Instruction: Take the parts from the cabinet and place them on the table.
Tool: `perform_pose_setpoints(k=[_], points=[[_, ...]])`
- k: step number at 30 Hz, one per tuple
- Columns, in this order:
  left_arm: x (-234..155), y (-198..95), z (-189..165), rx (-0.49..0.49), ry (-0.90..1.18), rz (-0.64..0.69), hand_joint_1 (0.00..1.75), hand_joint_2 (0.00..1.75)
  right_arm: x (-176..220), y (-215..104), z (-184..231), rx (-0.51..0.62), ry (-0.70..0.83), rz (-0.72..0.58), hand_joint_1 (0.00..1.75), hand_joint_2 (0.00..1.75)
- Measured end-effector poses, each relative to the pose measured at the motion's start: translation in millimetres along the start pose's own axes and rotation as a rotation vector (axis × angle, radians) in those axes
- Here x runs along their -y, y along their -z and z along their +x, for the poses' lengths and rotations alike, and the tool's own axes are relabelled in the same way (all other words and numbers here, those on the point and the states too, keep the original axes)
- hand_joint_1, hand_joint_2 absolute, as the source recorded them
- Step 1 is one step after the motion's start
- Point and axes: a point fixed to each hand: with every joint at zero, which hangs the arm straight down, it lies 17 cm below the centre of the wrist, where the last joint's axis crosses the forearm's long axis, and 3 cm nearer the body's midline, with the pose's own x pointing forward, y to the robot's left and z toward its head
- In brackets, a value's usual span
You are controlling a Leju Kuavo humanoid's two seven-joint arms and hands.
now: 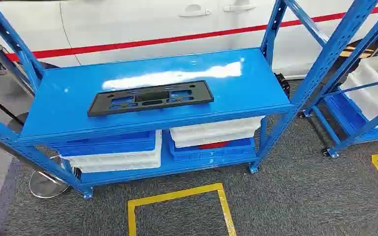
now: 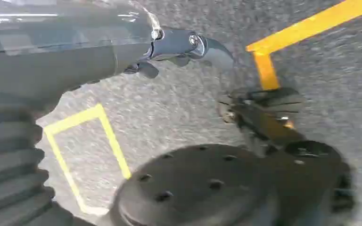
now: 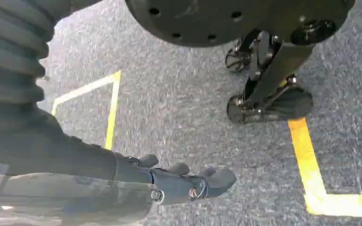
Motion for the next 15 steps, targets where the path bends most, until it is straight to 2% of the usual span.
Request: perform_pose_setpoints(k=[11, 12, 13, 14, 15], points=[[11.4, 2.0, 19.4, 0.051, -0.087, -0.024, 0.00, 1.75, 12.6, 3.0, -0.3, -0.036, -0.056, -0.025, 0.00, 1.75], [11.5, 2.3, 20.8, 0.053, -0.097, -0.022, 0.00, 1.75, 13.1, 3.2, -0.1, -0.038, -0.061, -0.025, 0.00, 0.00], [11.2, 2.5, 21.2, 0.053, -0.105, -0.021, 0.00, 0.00, 14.0, 3.4, -0.1, -0.040, -0.066, -0.026, 0.00, 0.00], [11.6, 2.5, 21.3, 0.054, -0.112, -0.022, 0.00, 0.00, 13.9, 3.5, 0.4, -0.040, -0.070, -0.025, 0.00, 0.00], [11.5, 2.6, 21.4, 0.055, -0.115, -0.022, 0.00, 0.00, 14.2, 3.6, 0.4, -0.041, -0.072, -0.024, 0.00, 1.75]])
